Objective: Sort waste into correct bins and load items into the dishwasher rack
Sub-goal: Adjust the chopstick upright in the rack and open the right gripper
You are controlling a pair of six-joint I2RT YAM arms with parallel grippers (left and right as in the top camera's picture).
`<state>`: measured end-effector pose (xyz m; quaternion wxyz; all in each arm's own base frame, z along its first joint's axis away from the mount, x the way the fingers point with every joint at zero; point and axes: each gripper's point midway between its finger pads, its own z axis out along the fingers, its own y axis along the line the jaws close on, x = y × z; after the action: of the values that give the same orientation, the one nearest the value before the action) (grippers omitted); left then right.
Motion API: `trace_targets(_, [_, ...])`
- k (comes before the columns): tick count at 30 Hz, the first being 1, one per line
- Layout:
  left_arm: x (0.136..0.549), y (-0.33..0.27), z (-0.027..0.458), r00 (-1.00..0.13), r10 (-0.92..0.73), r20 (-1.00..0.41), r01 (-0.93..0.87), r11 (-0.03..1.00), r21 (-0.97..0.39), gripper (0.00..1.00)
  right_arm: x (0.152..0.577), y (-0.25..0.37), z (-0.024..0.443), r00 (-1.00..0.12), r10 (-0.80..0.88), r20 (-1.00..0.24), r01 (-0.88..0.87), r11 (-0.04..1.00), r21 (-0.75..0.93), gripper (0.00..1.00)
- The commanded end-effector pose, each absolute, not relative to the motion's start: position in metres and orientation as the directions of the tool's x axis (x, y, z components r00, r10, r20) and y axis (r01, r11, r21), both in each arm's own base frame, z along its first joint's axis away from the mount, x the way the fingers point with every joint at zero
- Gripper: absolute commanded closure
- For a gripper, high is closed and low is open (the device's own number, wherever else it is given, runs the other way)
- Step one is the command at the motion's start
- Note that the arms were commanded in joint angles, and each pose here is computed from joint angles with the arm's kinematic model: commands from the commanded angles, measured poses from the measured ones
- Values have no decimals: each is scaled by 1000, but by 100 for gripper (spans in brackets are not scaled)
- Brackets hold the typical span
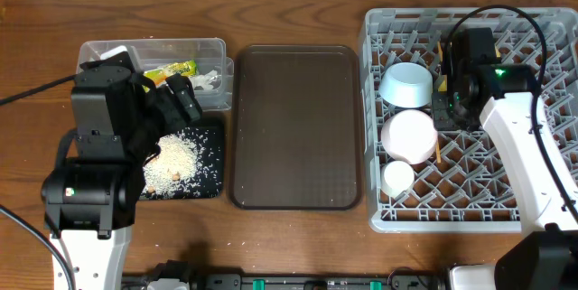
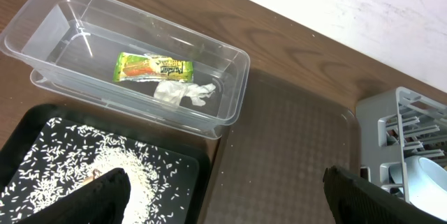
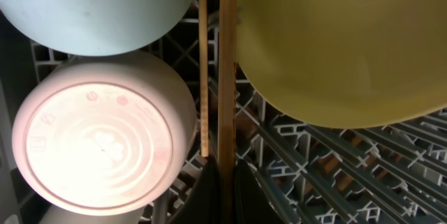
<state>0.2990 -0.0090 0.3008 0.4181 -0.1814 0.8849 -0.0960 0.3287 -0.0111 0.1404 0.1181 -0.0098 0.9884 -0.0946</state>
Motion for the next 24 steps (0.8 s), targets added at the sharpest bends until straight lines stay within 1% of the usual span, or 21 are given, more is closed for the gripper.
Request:
trace_targets(1, [300, -7, 307, -575, -396, -716, -236, 918, -318, 9, 332, -15, 137, -972, -42, -231, 1, 983, -184, 99])
trace_targets(6, [300, -7, 307, -575, -396, -716, -236, 918, -318, 9, 336, -12, 138, -968, -41, -249, 2, 985, -170, 99])
trace_targets(15, [300, -7, 307, -575, -396, -716, -236, 918, -318, 9, 336, -9, 136, -969, -41, -245, -3, 988, -151, 99])
trace_targets(20, [300, -7, 307, -575, -396, -716, -236, 918, -318, 9, 336, -9, 136, -969, -41, -245, -3, 988, -151, 95])
trace_targets(21, [300, -7, 307, -575, -396, -716, -236, 918, -318, 9, 336, -9, 136, -969, -41, -245, -3, 988, -151, 94])
trace_targets(24, [300, -7, 307, -575, -396, -716, -236, 918, -318, 9, 336, -9, 136, -969, -41, -244, -4, 988, -151, 79])
